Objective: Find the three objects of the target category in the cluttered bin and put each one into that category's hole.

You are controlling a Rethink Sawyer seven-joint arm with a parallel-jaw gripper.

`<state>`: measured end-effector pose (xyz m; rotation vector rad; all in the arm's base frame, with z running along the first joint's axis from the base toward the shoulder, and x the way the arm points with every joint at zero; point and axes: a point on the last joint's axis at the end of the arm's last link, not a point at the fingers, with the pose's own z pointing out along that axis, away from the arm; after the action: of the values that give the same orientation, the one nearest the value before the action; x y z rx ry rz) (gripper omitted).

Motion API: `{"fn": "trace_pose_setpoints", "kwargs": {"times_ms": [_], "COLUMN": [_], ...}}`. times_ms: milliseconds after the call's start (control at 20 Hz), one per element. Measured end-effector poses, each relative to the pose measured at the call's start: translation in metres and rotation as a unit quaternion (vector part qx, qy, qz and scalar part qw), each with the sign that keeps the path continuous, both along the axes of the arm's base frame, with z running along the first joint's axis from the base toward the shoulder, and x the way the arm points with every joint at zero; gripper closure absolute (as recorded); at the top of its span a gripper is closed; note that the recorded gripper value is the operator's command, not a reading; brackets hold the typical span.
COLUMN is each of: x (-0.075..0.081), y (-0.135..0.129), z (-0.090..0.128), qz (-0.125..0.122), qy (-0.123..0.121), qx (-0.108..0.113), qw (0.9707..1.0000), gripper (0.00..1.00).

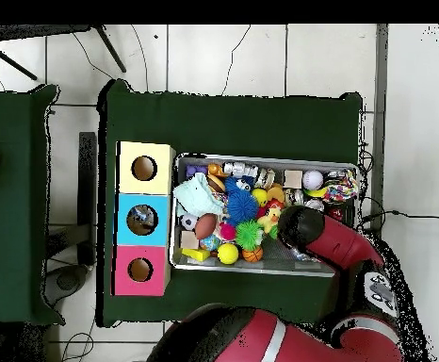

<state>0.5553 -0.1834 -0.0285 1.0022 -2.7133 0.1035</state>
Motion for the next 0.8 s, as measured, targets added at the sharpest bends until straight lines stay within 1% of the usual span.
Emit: {"fn": "trace_pose_setpoints", "kwargs": {"times_ms": [300,450,500,550,650,700,800], "x": [0.001,0.001,0.002,0.005,0.008,0.012,0.014], "y": [-0.001,-0.003,-0.004,-0.004,-0.005,-0.007,-0.007], "z": [0.001,0.001,0.001,0.001,0.002,0.004,0.005], "qz": [-0.004,-0.009,-0.016,-0.030,-0.041,-0.060,-0.069], "qy": [-0.001,-0.003,-0.007,-0.014,-0.020,-0.030,-0.035], "qx": [0.000,0.003,0.009,0.022,0.032,0.046,0.053], "qw": [1.0000,0.9999,0.9998,0.9992,0.9984,0.9967,0.9956], "gripper": [1.00,1.00,1.00,1.00,1.00,1.00,1.00]}}
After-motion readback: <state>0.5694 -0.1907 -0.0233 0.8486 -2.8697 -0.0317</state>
